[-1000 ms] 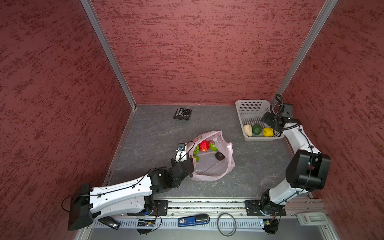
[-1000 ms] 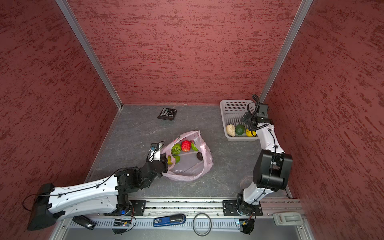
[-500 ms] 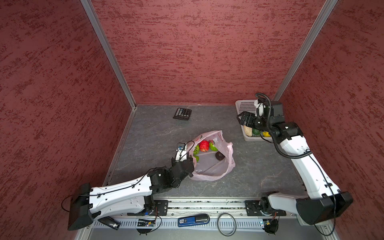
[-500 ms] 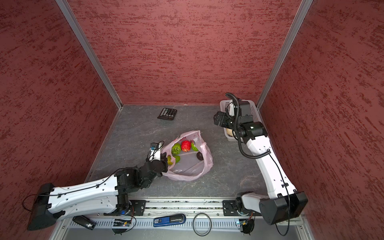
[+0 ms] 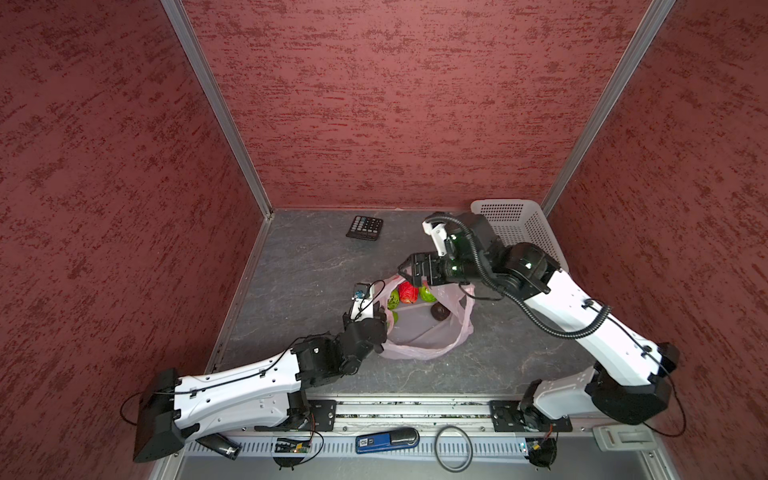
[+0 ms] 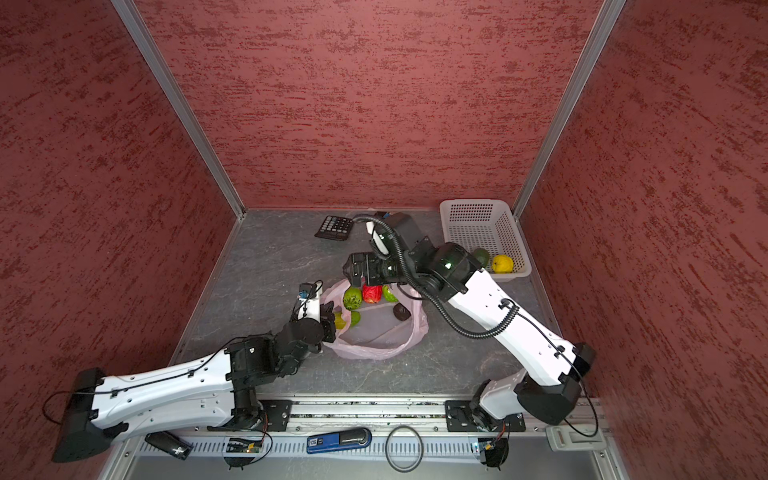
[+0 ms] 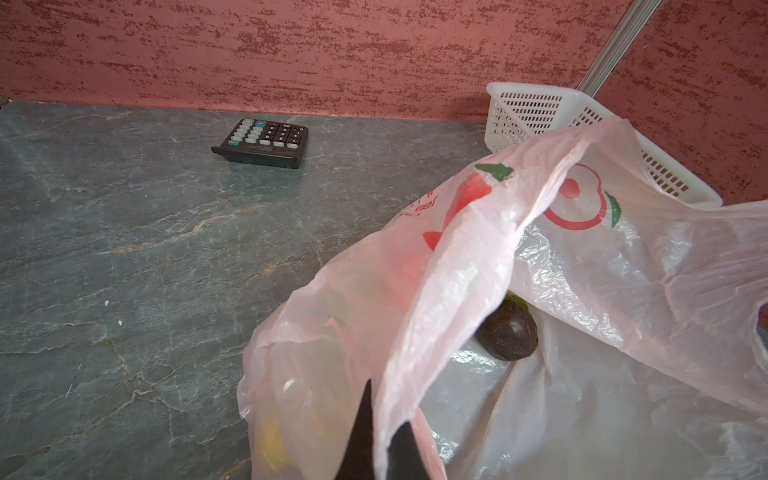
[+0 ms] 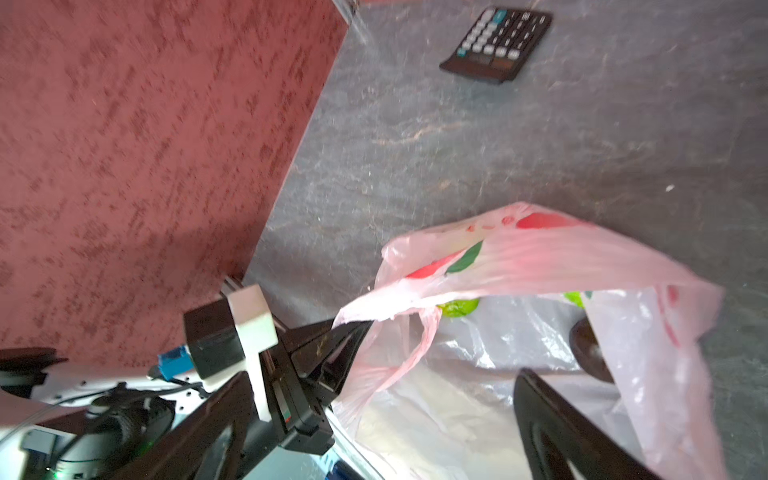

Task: Untie the knot of the plastic bag and take out the fruit
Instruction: 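Move the right gripper back into the open pink bag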

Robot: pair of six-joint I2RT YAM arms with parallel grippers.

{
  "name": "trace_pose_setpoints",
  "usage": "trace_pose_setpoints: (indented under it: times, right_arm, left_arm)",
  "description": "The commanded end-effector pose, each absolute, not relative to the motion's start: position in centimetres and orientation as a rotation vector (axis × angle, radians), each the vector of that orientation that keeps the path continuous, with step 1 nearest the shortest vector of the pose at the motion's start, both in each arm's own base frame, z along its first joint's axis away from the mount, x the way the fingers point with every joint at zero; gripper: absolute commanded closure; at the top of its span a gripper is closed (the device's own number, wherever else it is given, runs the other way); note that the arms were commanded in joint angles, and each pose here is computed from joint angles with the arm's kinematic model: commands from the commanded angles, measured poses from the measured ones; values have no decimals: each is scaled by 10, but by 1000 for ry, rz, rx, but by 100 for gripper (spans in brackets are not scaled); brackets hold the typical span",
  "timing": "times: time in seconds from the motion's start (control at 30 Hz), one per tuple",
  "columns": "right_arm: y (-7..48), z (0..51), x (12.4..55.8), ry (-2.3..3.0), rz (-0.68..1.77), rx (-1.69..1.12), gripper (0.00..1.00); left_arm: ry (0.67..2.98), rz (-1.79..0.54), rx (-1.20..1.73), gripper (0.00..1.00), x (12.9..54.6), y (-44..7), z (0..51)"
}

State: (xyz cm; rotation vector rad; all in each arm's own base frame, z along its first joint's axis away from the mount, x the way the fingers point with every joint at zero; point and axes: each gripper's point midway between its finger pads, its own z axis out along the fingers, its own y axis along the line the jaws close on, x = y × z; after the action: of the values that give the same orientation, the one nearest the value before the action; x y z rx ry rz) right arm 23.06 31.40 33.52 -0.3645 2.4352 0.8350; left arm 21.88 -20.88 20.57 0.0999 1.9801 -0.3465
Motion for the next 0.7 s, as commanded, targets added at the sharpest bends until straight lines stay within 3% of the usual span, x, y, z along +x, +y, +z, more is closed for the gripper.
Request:
trace_pose_setpoints:
  times: [0.0, 0.4, 0.67]
  right_arm:
    - [304, 307, 215, 2520, 680, -330, 1]
    - [293, 206, 197, 2610, 414, -403, 3]
    - [303, 150, 203, 2659, 390, -338, 11]
  left_arm:
    - [1947, -373, 78, 100, 220, -210, 218]
    - [1935, -389, 90, 100, 219, -209, 221]
    - [1948, -425, 107, 100, 216, -216, 216]
